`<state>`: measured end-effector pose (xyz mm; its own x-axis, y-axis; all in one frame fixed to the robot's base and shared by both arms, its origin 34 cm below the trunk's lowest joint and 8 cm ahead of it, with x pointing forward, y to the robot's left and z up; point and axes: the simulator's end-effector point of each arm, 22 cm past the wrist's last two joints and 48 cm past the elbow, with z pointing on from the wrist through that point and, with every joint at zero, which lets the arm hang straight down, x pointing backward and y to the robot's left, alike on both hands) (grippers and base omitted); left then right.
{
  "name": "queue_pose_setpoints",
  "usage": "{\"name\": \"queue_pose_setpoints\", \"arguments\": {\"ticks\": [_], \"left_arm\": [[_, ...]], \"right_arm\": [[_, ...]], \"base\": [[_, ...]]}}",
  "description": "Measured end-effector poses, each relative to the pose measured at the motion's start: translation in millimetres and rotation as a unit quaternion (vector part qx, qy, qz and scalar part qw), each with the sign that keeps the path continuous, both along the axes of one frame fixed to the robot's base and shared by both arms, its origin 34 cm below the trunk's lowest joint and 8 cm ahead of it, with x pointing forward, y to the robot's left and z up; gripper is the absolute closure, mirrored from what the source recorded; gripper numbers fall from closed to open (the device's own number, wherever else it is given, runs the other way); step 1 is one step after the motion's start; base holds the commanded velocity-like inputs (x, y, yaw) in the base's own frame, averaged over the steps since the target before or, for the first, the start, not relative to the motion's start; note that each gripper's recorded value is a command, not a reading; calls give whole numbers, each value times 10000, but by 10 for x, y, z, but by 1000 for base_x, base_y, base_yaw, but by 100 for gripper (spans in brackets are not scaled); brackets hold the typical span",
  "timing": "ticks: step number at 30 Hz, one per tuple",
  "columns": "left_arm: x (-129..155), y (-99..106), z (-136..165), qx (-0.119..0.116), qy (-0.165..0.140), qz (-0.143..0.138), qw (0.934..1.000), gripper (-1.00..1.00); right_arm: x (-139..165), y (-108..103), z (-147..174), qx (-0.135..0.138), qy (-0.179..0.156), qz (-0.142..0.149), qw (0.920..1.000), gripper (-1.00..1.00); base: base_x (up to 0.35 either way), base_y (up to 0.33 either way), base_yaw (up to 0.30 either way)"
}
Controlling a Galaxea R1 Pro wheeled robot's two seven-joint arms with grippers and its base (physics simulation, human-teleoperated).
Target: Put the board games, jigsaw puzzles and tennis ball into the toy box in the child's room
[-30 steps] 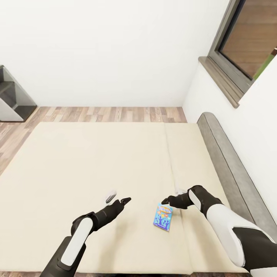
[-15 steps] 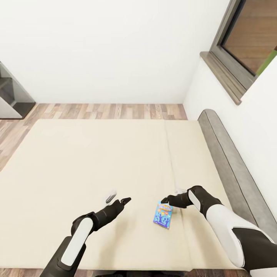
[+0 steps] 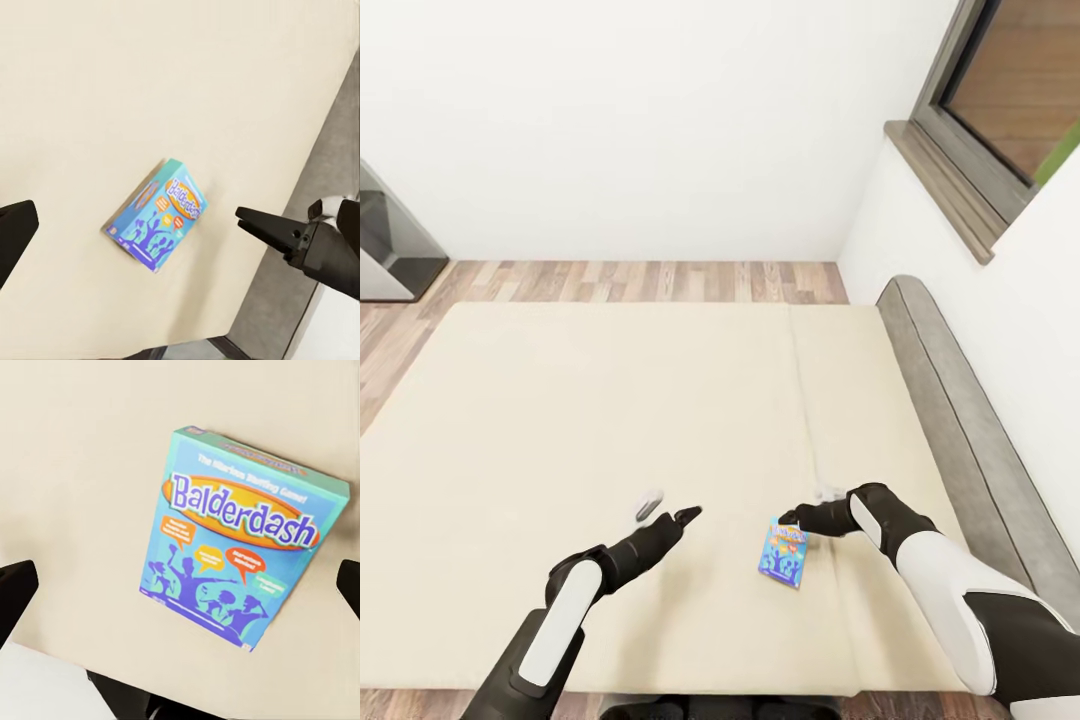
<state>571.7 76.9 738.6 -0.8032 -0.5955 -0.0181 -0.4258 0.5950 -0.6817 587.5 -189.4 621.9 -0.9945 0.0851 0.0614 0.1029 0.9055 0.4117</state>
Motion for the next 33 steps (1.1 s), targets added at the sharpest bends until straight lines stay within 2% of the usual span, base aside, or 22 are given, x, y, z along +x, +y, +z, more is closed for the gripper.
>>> {"name": "queue_pose_setpoints", "arguments": {"ticks": [1, 4, 5, 9, 14, 22, 33], "left_arm": [[-3, 0, -7, 1, 6, -1, 10000, -100], [258, -33, 181, -53, -308, -43, 9995, -100], [256, -33, 174, -50, -303, -46, 9995, -100], [521, -85, 445, -131, -687, -128, 9975, -100], [602, -176, 600, -198, -860, -290, 9957, -100], [568, -290, 617, -242, -870, -458, 9949, -100], [491, -314, 508, -237, -758, -498, 9956, -100]], "right_arm": [[-6, 0, -8, 0, 7, 0, 10000, -100], [24, -8, -34, -13, -88, -1, 10000, -100], [17, -8, -42, -13, -81, -1, 10000, -100], [25, -6, -74, -17, -130, 0, 9999, -100], [6, 14, -112, -6, -122, 5, 9999, -100], [-37, 15, -174, -7, -76, 6, 10000, -100], [-77, -33, -254, -34, -14, -9, 10000, -100]], "base": [[0, 0, 0], [0, 0, 0], [0, 0, 0], [0, 0, 0], [0, 0, 0], [0, 0, 0], [0, 0, 0]]}}
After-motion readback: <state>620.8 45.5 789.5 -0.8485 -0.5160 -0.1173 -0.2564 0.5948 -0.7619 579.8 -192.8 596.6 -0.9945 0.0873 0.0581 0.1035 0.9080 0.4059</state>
